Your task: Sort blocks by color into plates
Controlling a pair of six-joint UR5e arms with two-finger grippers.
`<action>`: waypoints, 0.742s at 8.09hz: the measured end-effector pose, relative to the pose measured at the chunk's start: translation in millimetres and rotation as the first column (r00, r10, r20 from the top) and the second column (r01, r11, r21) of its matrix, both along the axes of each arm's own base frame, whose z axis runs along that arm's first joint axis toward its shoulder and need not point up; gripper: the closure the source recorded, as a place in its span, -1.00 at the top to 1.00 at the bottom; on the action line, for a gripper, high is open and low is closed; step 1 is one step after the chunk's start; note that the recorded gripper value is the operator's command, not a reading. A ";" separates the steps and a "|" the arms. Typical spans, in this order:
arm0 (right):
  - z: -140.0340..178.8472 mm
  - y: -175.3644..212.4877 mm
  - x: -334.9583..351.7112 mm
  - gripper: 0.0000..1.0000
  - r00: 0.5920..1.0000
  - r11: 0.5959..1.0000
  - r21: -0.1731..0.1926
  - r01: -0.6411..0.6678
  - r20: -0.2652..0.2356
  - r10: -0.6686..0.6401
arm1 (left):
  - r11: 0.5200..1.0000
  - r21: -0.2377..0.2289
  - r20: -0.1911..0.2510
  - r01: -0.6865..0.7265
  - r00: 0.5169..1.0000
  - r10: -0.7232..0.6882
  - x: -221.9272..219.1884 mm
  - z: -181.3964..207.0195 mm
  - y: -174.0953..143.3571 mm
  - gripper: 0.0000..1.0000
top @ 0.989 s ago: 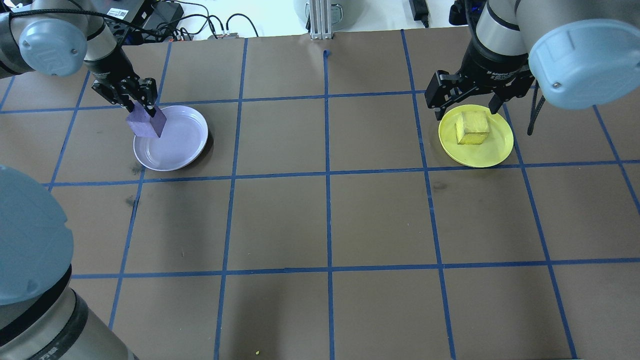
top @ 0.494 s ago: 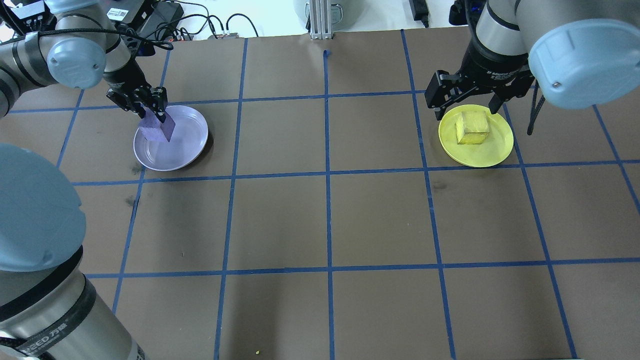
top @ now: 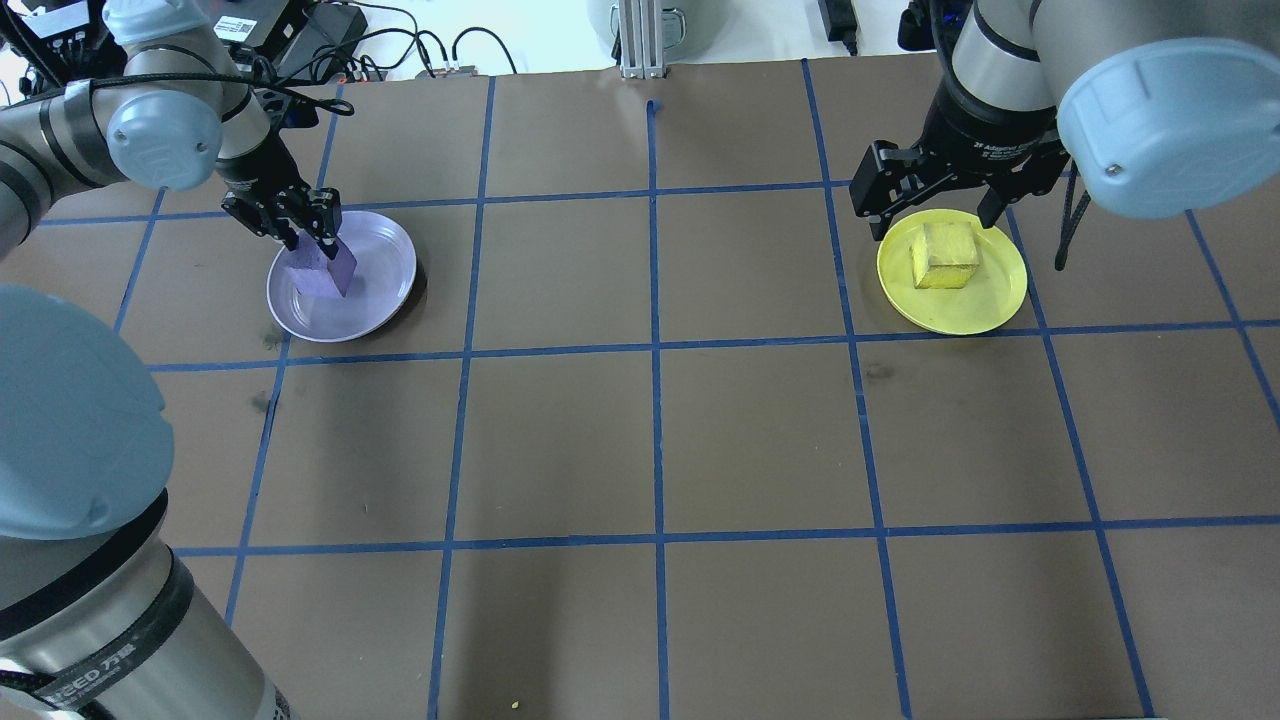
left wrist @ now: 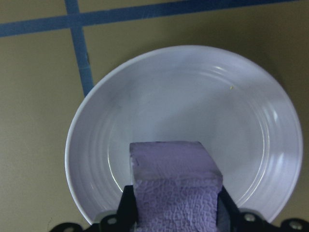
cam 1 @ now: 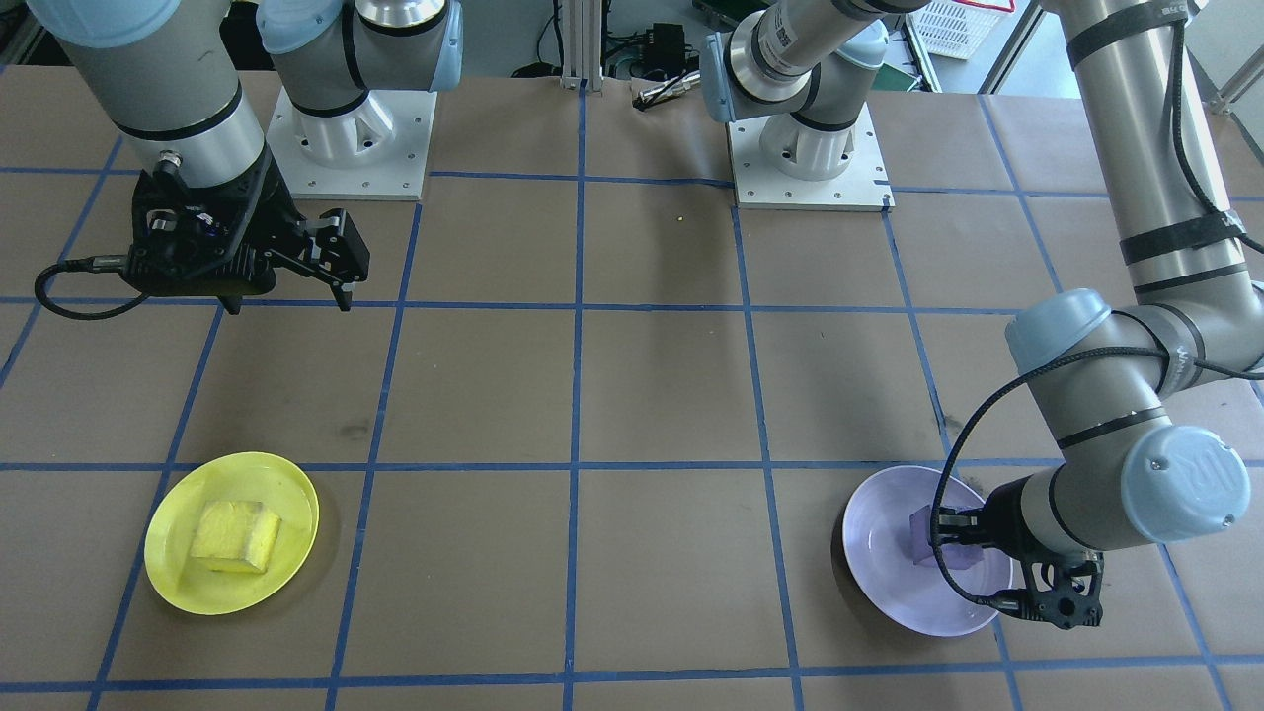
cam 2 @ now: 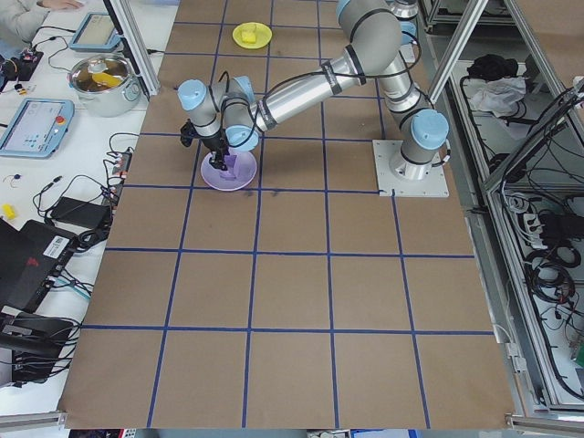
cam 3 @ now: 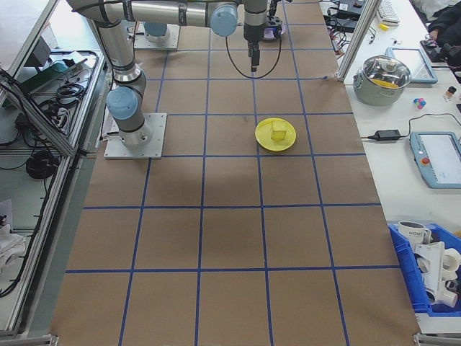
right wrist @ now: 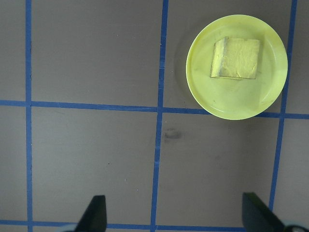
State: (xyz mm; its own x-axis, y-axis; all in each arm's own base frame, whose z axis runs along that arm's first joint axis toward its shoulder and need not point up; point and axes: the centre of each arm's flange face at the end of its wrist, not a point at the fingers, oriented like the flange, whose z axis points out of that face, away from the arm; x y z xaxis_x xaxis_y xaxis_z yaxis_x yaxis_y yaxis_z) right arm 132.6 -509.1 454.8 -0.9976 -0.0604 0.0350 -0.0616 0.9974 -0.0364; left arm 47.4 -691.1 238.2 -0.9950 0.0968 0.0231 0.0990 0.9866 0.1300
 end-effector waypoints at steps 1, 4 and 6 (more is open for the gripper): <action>-0.1 0.1 0.0 1.00 1.000 1.000 0.000 0.000 0.000 0.000 | 1.000 -0.010 0.007 0.001 1.000 -0.001 -0.7 5.9 0.2 1.00; -0.2 0.0 -0.4 1.00 1.000 1.000 0.001 0.001 -0.001 -0.001 | 0.992 -0.121 0.067 0.044 0.997 -0.036 -32.6 104.4 19.3 1.00; -0.1 -0.1 -0.8 1.00 1.000 1.000 0.001 0.001 -0.001 -0.001 | 0.980 -0.195 0.087 0.042 0.996 -0.025 -78.3 193.4 60.8 1.00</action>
